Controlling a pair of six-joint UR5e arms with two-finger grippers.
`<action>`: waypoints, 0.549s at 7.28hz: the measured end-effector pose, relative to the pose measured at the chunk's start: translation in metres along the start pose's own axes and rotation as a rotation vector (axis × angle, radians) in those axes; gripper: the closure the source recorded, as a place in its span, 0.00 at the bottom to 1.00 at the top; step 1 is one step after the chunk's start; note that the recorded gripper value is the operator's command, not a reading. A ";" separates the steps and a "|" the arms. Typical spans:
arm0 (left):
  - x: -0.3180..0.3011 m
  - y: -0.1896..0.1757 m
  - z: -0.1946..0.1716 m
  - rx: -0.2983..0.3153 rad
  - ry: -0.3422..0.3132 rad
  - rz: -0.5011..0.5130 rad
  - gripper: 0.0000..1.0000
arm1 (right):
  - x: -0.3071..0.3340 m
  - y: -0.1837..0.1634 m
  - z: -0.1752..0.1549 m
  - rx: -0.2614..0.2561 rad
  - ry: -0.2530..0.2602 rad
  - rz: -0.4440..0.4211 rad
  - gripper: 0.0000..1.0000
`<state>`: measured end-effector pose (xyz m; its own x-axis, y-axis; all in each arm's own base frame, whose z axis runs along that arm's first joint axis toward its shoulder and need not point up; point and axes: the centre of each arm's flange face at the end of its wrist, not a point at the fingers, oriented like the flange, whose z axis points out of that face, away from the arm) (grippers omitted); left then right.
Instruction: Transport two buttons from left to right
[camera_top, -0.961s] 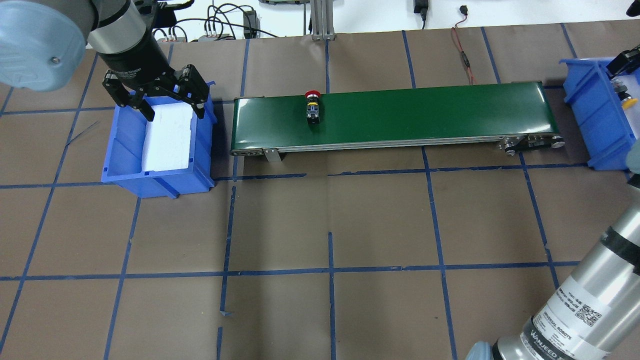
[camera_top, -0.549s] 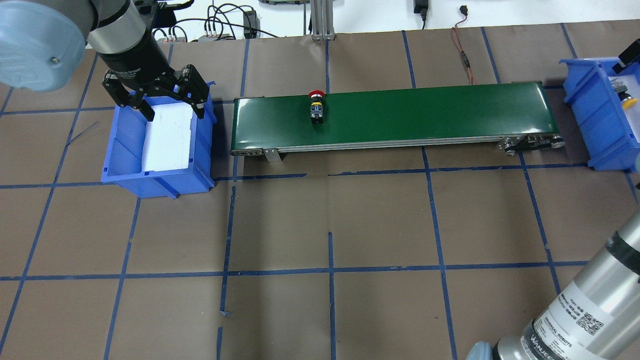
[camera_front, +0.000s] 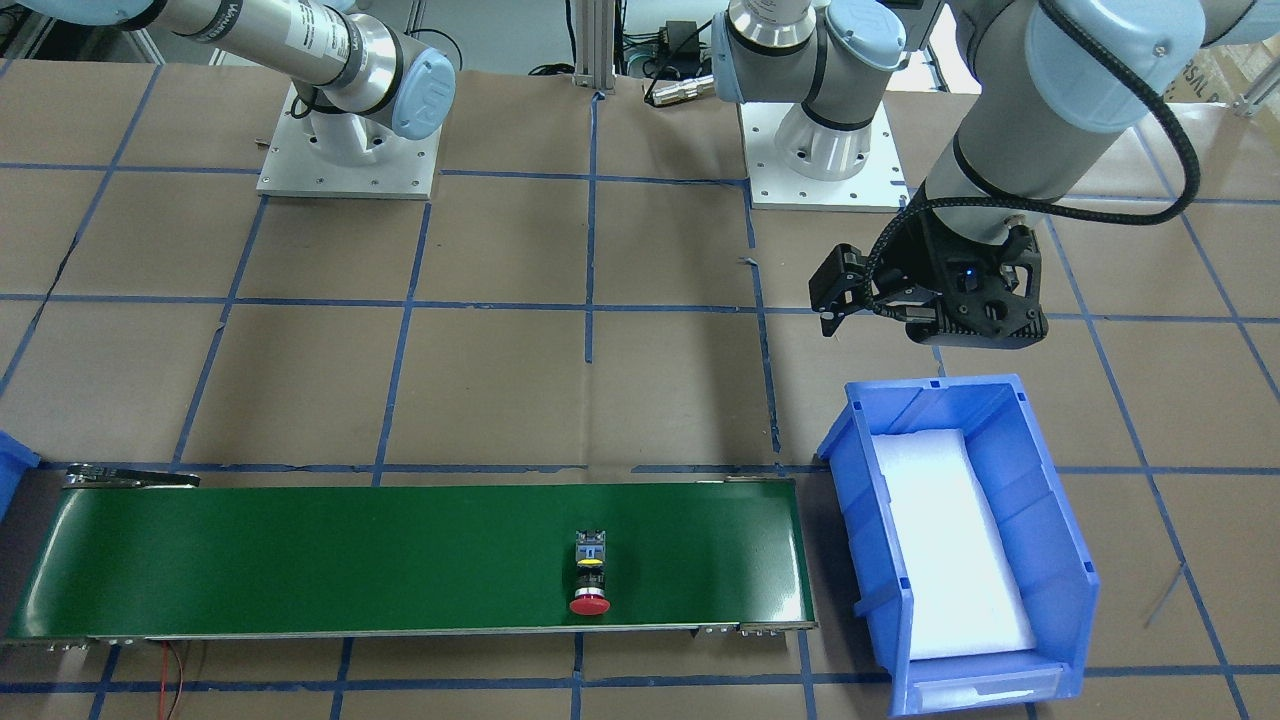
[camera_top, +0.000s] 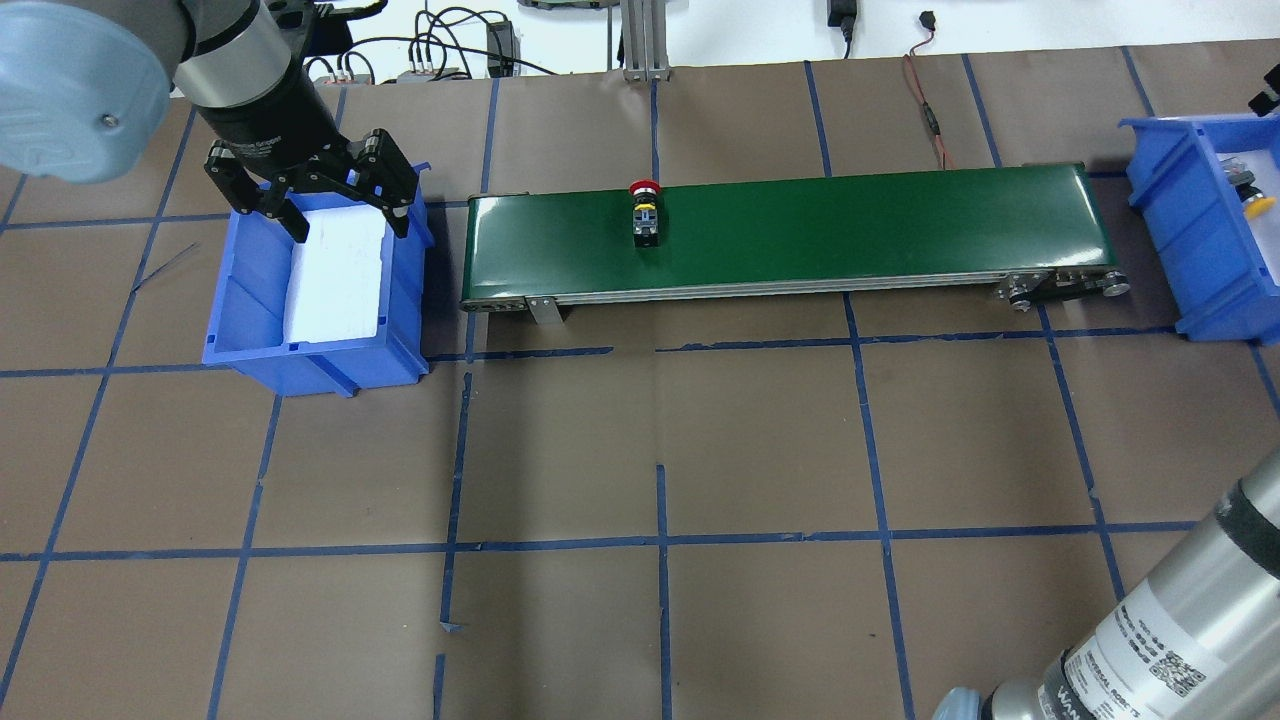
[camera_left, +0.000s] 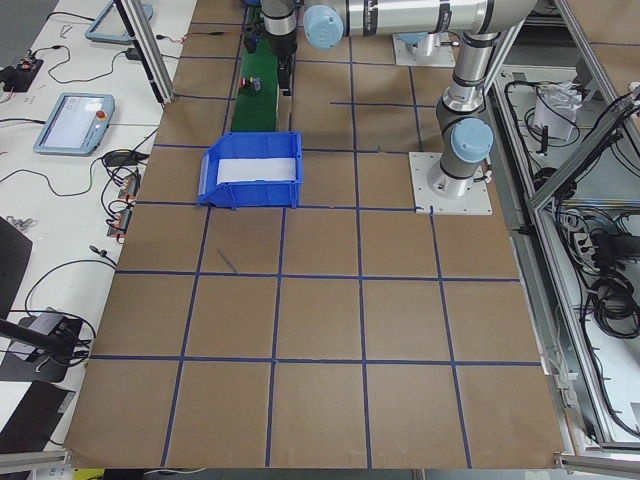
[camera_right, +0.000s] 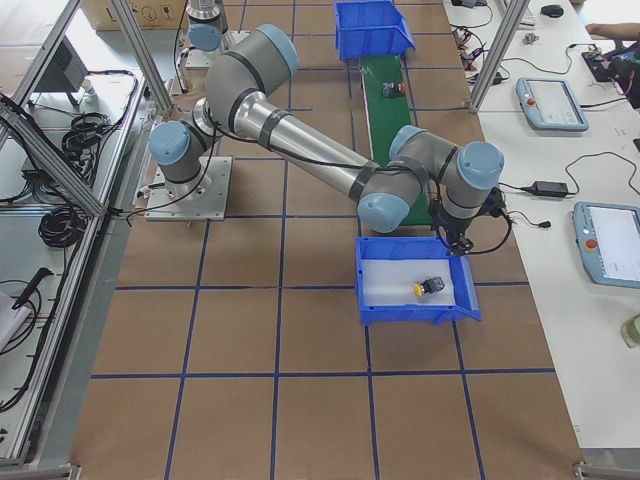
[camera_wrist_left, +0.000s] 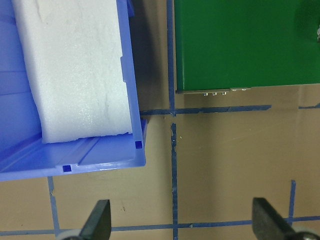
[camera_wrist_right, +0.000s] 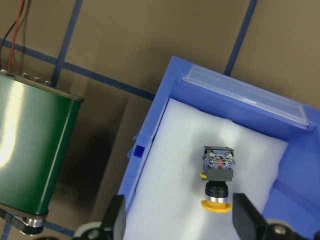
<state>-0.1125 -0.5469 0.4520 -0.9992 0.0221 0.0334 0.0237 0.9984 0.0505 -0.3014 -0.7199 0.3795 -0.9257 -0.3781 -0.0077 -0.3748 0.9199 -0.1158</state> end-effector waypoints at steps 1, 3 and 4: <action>0.000 0.000 0.001 -0.001 0.000 0.001 0.00 | -0.029 -0.026 -0.003 0.013 -0.005 -0.037 0.22; 0.002 -0.001 0.002 -0.005 0.000 0.005 0.00 | -0.093 -0.076 0.000 0.028 -0.025 -0.030 0.22; 0.003 -0.001 0.003 -0.006 0.000 0.005 0.00 | -0.127 -0.099 0.005 0.025 -0.037 -0.004 0.23</action>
<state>-0.1156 -0.5476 0.4489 -0.9990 0.0275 0.0338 0.0293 0.9980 0.0568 -0.1462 -0.7632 0.3866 -0.9215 -0.3858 -0.0437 -0.3766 0.9156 -0.1409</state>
